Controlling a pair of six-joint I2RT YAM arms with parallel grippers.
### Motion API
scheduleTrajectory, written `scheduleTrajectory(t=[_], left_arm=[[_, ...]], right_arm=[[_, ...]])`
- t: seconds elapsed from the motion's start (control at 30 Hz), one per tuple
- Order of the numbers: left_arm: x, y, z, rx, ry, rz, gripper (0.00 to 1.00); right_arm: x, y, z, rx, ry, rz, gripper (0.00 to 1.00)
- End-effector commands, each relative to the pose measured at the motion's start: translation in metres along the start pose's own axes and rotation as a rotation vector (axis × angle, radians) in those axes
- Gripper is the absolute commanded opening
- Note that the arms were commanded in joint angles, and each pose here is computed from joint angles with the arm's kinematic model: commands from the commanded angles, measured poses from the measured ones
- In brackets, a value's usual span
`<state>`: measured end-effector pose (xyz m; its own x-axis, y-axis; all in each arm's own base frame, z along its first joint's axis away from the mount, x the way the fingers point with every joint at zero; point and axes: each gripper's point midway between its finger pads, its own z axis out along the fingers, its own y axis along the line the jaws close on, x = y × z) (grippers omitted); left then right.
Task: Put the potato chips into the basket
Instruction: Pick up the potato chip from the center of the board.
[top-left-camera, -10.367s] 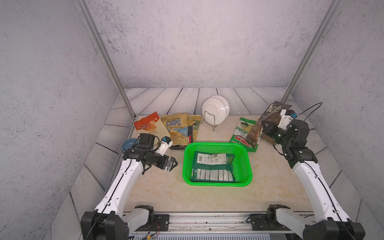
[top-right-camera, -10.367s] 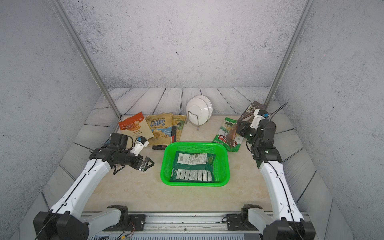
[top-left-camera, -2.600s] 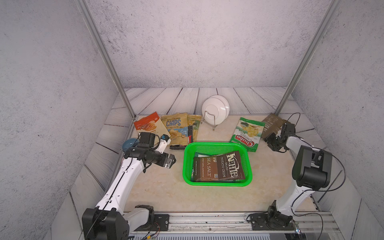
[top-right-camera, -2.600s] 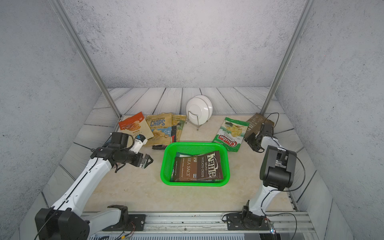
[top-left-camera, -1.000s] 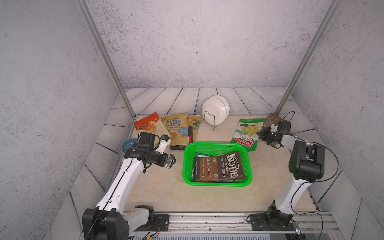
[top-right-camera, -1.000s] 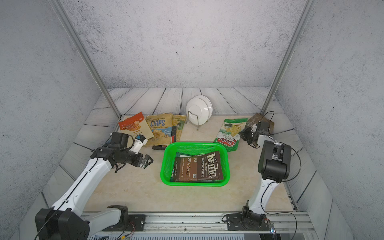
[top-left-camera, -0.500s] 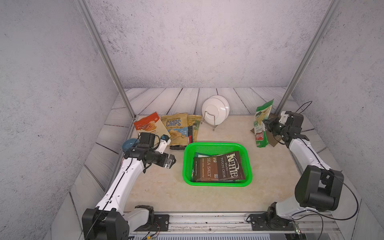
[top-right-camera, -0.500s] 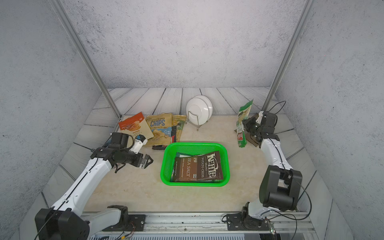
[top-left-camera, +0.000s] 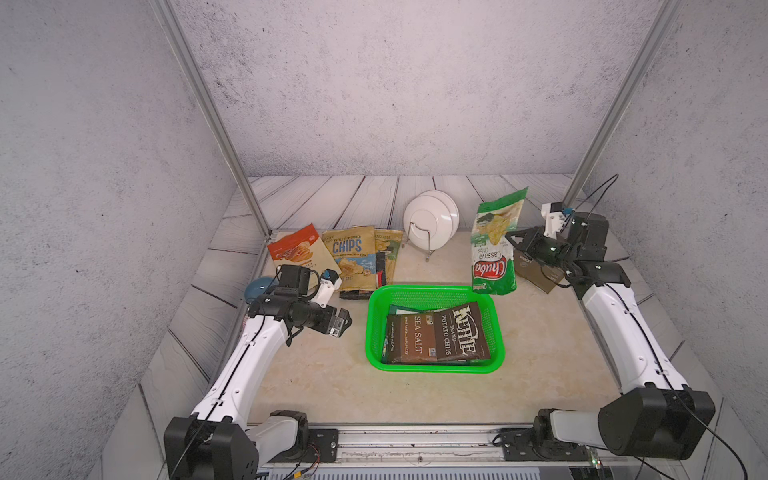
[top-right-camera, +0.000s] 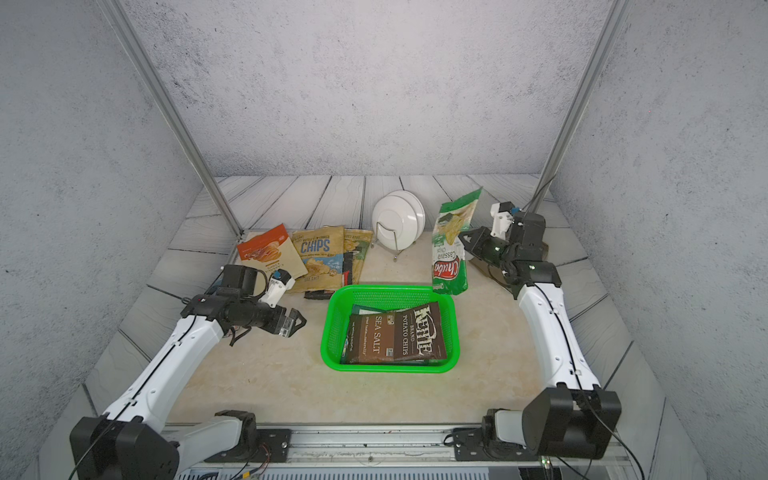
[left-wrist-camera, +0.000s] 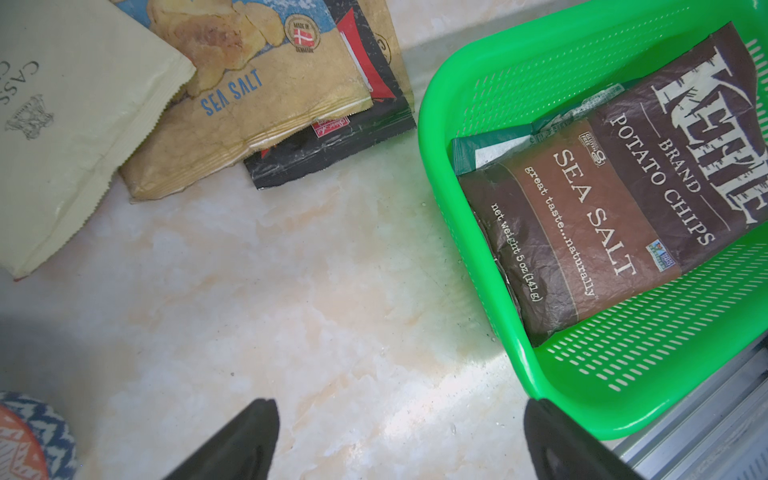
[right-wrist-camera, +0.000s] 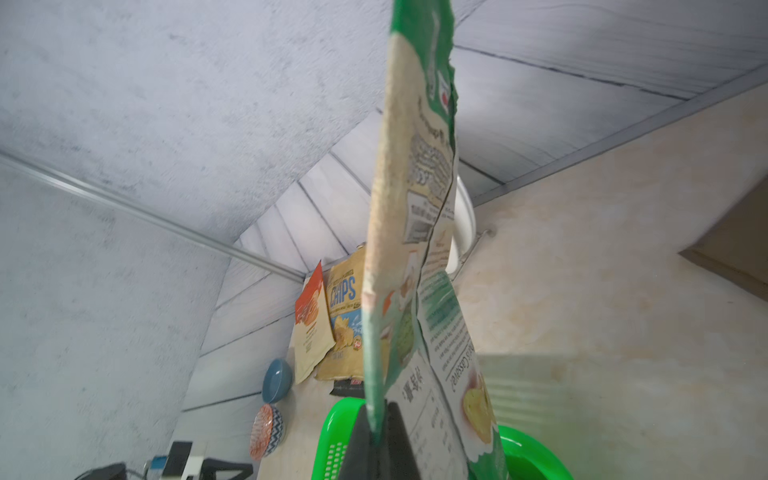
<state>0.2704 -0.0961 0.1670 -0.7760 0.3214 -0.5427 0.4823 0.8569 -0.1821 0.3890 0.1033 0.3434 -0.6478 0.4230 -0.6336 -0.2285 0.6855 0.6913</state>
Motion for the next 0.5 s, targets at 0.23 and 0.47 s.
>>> scheduleTrajectory(t=[0.23, 0.47], left_arm=[[0.005, -0.003, 0.0, 0.017, 0.008, -0.002, 0.99], [0.004, -0.004, 0.0, 0.02, 0.007, -0.002, 0.99]], right_arm=[[0.061, 0.075, -0.025, -0.075, 0.224, -0.312, 0.0], [0.105, 0.074, -0.014, 0.039, 0.407, -0.53, 0.0]])
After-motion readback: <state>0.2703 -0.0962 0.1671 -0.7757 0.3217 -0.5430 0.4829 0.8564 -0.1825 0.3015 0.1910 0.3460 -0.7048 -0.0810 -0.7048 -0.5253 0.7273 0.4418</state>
